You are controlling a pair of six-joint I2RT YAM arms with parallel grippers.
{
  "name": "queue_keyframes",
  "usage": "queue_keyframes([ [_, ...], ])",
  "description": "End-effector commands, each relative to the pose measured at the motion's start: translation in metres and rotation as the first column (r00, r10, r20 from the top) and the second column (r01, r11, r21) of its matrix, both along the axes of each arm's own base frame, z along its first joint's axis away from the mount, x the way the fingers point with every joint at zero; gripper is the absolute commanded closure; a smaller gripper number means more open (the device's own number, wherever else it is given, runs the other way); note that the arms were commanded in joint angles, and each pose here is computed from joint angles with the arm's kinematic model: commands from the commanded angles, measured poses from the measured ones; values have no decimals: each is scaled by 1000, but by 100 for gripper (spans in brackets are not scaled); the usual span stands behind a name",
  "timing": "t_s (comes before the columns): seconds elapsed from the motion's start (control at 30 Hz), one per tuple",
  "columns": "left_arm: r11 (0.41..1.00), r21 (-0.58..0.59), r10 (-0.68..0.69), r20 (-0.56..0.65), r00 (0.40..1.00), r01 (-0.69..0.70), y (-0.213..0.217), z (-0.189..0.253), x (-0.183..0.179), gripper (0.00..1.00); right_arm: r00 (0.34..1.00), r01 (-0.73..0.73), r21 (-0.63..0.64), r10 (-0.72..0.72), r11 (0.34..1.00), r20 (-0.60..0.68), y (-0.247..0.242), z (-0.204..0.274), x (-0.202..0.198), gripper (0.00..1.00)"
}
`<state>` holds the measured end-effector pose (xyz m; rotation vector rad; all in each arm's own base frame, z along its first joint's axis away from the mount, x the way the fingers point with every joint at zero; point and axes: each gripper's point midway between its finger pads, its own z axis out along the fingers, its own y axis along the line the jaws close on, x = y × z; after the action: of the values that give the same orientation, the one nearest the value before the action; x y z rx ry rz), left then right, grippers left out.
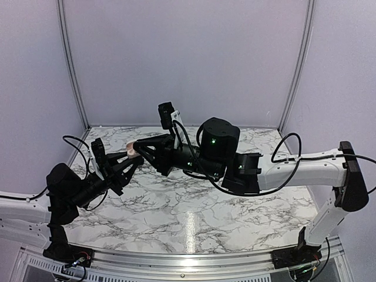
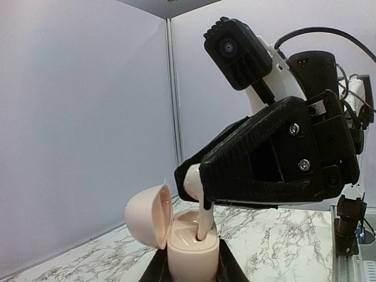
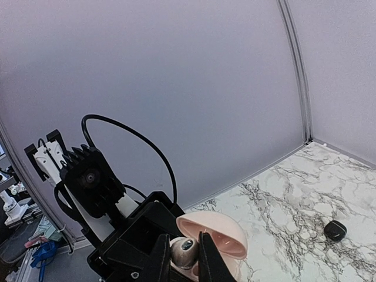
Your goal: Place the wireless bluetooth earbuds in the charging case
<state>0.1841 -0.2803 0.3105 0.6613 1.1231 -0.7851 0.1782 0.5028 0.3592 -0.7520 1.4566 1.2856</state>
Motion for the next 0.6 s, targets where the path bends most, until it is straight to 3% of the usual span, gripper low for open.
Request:
queue_keyframes([
  [0.0, 995, -93, 32, 22, 999, -30, 13, 19, 0, 100, 1000, 16, 2, -15, 1000, -18, -2, -3, 0, 90],
  [0.57, 994, -109, -9, 35, 999, 13, 10, 24, -6, 100, 1000, 14, -7, -14, 1000, -27, 1, -3, 1, 75],
])
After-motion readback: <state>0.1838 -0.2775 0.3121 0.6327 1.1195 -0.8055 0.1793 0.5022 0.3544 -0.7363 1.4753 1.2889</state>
